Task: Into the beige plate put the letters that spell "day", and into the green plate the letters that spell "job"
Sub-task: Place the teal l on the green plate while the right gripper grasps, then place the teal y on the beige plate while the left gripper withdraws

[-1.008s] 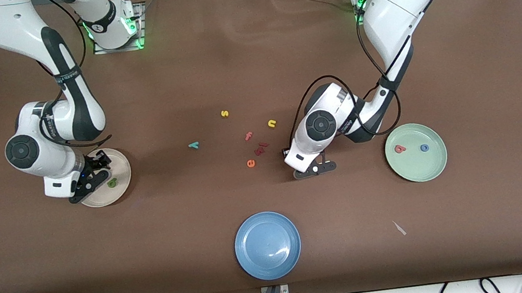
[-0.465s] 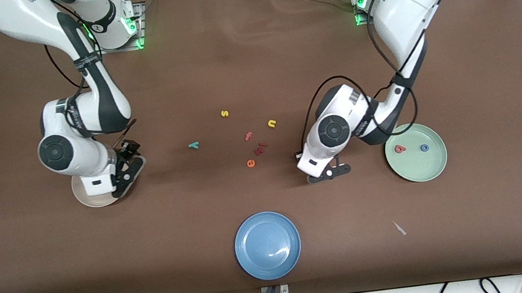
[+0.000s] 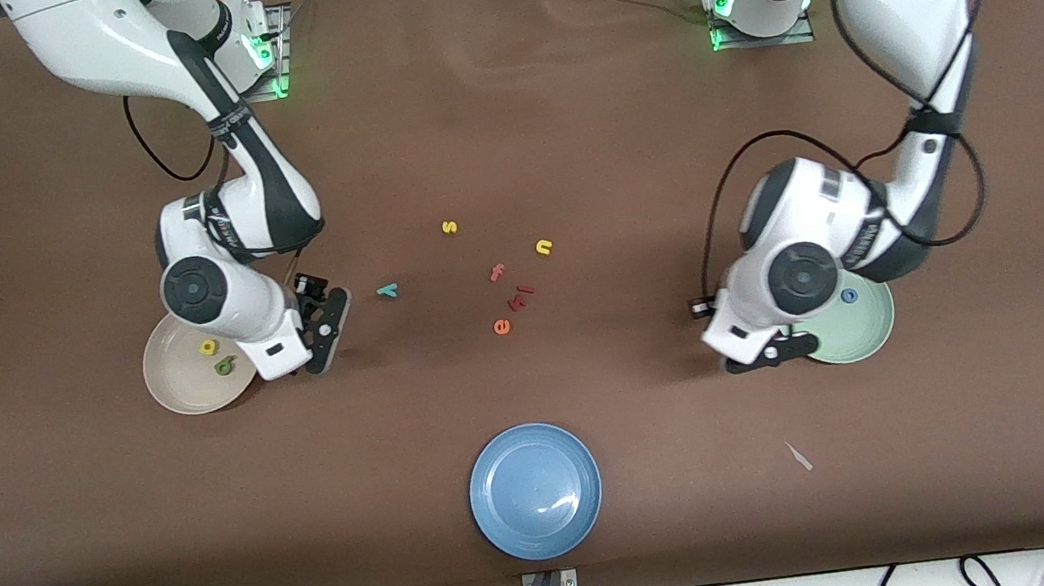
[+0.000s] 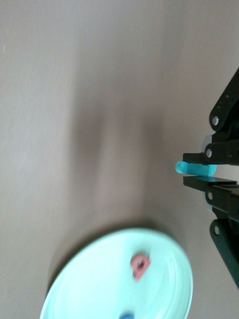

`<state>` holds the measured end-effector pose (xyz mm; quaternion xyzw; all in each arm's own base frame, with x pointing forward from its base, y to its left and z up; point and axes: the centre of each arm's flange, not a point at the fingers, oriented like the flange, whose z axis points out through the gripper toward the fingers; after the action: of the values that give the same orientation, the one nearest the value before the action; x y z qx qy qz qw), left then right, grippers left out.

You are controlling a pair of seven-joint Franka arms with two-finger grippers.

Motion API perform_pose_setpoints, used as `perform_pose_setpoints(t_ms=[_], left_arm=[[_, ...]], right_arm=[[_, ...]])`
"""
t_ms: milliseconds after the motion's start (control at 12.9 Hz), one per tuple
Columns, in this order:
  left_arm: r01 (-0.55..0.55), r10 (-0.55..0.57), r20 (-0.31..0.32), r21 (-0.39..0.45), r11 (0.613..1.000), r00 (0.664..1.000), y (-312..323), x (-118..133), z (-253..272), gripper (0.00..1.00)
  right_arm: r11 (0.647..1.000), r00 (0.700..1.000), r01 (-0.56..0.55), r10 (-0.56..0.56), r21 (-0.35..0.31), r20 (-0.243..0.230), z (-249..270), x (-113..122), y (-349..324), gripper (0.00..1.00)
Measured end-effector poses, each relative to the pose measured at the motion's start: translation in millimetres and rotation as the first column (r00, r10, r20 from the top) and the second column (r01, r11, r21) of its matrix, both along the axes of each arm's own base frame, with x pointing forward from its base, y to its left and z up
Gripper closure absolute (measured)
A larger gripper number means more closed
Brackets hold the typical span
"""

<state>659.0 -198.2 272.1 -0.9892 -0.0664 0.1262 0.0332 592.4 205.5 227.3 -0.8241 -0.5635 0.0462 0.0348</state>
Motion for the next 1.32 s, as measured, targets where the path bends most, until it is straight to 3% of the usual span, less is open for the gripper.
perform_pose_setpoints(t_ms=[388,698,1085,1240,1318], left_arm=[[0.142,-0.146,-0.044,-0.073,0.987,0.988,114.9,12.5,-14.2,0.86],[0.286,-0.283,0.045,-0.092,0.954,0.958,205.2,6.4,-57.0,0.86],[0.333,-0.327,0.068,-0.111,0.936,0.943,191.7,-3.3,-73.2,0.86],[0.344,-0.338,0.069,-0.113,0.932,0.938,182.7,-3.3,-72.6,0.86],[0.344,-0.338,0.068,-0.113,0.932,0.938,182.4,-3.6,-73.1,0.86]], right_arm=[[0.996,0.995,-0.092,0.091,0.013,0.039,-13.9,-24.5,52.0,0.00],[0.992,0.990,-0.126,0.125,0.011,0.069,-40.4,-53.8,63.8,0.00],[0.987,0.982,-0.158,0.156,0.015,0.110,-55.8,-82.9,86.6,0.00],[0.988,0.982,-0.156,0.154,0.014,0.112,-57.9,-84.1,84.1,0.04],[0.988,0.982,-0.156,0.153,0.014,0.114,-57.6,-83.8,84.0,0.14]])
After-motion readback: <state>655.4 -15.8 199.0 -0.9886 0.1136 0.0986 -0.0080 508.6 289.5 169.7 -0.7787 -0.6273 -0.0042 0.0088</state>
